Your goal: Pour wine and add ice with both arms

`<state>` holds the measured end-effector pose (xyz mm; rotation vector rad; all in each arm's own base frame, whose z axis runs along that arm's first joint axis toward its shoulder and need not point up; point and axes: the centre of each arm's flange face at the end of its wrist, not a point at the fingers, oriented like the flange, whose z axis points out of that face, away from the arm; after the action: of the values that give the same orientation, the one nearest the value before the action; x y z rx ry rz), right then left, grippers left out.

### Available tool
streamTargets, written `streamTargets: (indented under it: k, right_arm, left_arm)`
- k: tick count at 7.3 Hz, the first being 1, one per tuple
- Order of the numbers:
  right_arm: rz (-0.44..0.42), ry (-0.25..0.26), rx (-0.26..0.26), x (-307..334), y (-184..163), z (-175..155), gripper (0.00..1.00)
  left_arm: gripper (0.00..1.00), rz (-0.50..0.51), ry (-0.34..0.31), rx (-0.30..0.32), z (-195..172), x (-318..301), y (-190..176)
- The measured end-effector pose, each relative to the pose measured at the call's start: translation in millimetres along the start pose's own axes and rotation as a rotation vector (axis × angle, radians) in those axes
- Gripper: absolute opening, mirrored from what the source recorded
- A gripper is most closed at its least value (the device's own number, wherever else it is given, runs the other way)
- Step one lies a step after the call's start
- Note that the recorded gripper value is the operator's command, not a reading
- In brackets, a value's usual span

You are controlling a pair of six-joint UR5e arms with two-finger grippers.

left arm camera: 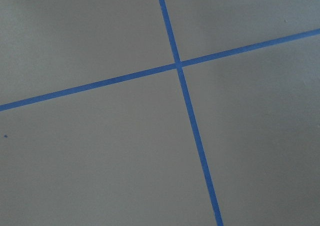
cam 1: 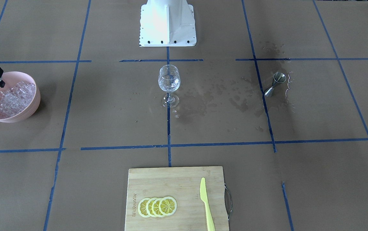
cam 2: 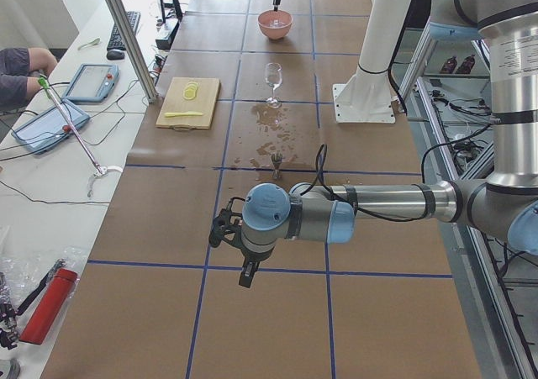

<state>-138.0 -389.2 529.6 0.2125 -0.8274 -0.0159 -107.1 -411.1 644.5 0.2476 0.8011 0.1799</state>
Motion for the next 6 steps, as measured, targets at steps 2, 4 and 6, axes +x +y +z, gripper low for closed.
streamTargets:
  k: [2,4,6]
  right_arm:
    - [-0.027,0.029,-0.016,-8.0,5.6,20.6,0.81]
    - [-0.042,0.055,-0.03,-10.0,3.5,44.1,0.79]
    - [-0.048,0.065,-0.044,-10.7,2.6,58.4,0.71]
  left_arm:
    - [1.0,0.0,0.0,0.0,-0.1,0.1,-0.2]
    - [1.0,0.0,0.0,0.0,0.1,0.0,0.1]
    - [1.0,0.001,0.0,0.001,0.0,0.1,0.1]
